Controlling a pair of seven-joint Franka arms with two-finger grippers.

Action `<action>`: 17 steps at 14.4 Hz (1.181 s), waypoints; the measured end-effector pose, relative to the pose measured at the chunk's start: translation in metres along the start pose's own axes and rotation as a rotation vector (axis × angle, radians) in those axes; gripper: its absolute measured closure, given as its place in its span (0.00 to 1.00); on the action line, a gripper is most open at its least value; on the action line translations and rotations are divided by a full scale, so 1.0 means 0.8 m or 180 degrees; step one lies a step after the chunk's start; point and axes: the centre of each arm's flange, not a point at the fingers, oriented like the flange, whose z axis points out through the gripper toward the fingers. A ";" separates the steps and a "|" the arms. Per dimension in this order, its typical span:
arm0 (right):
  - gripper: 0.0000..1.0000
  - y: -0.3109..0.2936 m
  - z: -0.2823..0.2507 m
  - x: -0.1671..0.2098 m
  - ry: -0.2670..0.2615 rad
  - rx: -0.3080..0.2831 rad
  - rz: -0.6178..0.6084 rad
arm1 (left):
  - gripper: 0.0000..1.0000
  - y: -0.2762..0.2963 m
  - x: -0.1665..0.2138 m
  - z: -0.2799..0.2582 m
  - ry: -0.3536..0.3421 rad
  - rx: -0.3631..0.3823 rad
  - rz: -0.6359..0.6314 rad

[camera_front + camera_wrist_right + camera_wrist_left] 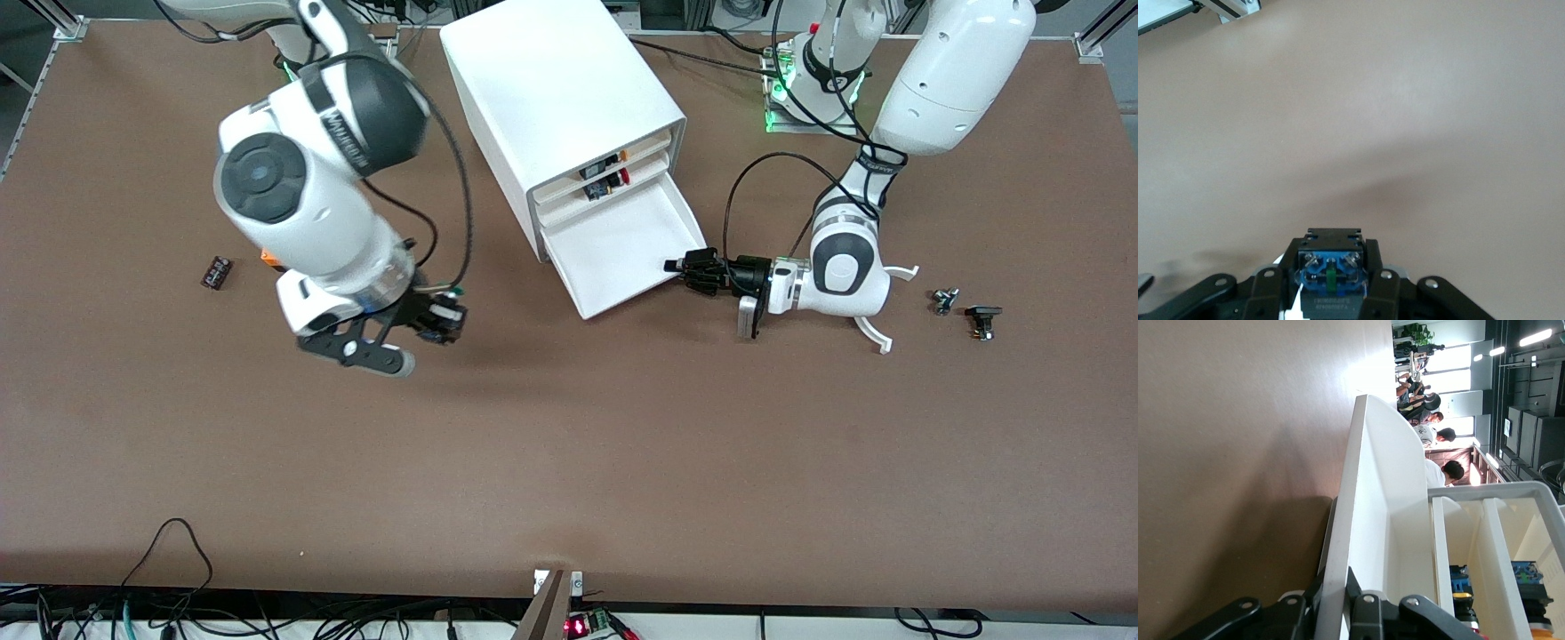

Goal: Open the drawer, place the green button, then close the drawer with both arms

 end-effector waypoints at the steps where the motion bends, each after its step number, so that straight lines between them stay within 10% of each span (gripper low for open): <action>1: 0.59 -0.014 0.002 -0.018 -0.0011 -0.0002 0.0210 | 0.85 0.000 0.007 -0.006 -0.0025 0.0053 0.0021; 9: 0.59 -0.122 0.094 -0.161 -0.0069 0.0000 0.1577 | 0.04 0.079 0.085 -0.105 -0.0761 0.0517 -0.0426; 13: 0.59 -0.157 0.183 -0.217 -0.0036 -0.0015 0.1911 | 0.00 0.207 0.140 -0.173 -0.1218 0.1434 -0.1045; 17: 0.59 -0.174 0.251 -0.264 -0.0025 -0.0062 0.2075 | 0.00 0.291 0.164 -0.212 -0.1208 0.2431 -0.1602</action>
